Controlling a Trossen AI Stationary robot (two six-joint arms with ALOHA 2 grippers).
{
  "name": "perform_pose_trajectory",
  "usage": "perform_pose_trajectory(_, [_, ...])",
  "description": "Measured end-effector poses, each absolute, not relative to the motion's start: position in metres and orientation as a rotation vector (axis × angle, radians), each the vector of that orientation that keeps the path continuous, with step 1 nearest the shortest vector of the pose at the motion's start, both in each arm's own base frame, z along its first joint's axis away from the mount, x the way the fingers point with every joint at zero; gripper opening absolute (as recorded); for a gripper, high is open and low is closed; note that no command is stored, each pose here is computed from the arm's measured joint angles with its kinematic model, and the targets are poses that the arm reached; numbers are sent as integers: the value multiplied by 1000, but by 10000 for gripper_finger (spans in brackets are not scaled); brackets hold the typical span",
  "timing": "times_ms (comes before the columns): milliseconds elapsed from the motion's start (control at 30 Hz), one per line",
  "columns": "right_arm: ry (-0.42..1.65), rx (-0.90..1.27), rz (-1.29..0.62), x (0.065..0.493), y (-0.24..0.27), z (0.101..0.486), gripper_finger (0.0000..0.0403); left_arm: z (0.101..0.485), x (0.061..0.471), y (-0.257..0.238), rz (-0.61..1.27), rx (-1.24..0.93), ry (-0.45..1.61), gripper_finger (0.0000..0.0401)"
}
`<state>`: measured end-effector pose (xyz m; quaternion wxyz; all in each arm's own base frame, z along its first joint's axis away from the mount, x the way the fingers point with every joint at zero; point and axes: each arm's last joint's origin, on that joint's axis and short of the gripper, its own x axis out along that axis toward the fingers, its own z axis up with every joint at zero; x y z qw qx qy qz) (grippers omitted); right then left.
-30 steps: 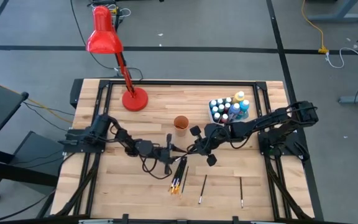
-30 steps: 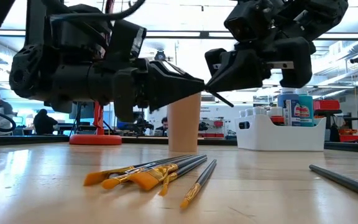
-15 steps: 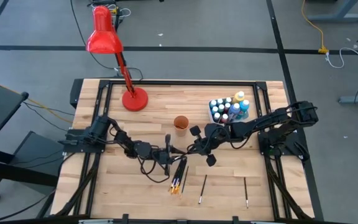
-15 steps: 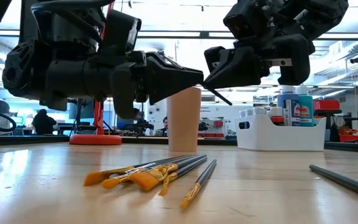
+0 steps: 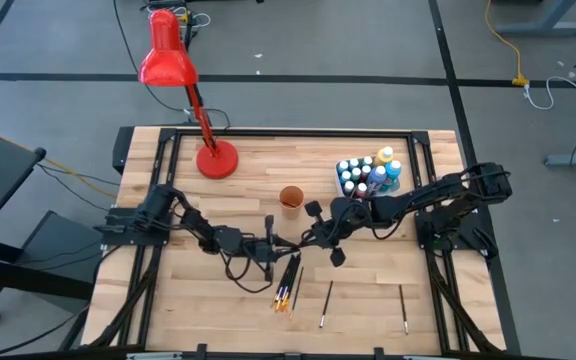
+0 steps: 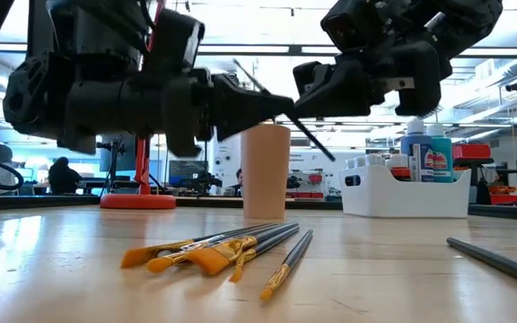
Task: Pick & Place Paint Supplies
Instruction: Put the white paintbrush into the orange cup
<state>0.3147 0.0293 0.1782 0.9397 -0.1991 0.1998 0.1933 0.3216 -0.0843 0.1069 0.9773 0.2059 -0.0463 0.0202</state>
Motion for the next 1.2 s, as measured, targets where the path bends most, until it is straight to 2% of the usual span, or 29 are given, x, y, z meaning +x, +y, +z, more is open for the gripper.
perform_pose_trajectory(167, [386, -395, 225, 316, 25, 187, 18, 136, 322, -78, 103, 394, -137, 24])
perform_pose_trajectory(400, [421, -415, 3, 287, 17, 229, 20, 182, 315, -54, 159, 291, -10, 27])
perform_pose_trajectory(633, [469, -320, -85, 252, 12, 255, 58, 223, 296, -19, 255, 193, 42, 26])
perform_pose_trajectory(733, [506, -281, -92, 244, 12, 256, 91, 225, 292, -6, 293, 156, 85, 26])
perform_pose_trajectory(933, [590, -216, -103, 242, 12, 247, 153, 202, 292, 12, 319, 68, 264, 26])
perform_pose_trajectory(1067, [602, -215, -103, 242, 12, 245, 175, 196, 294, 15, 318, 42, 282, 30])
perform_pose_trajectory(1200, [595, -216, -103, 243, 12, 245, 183, 197, 294, 15, 311, 47, 274, 52])
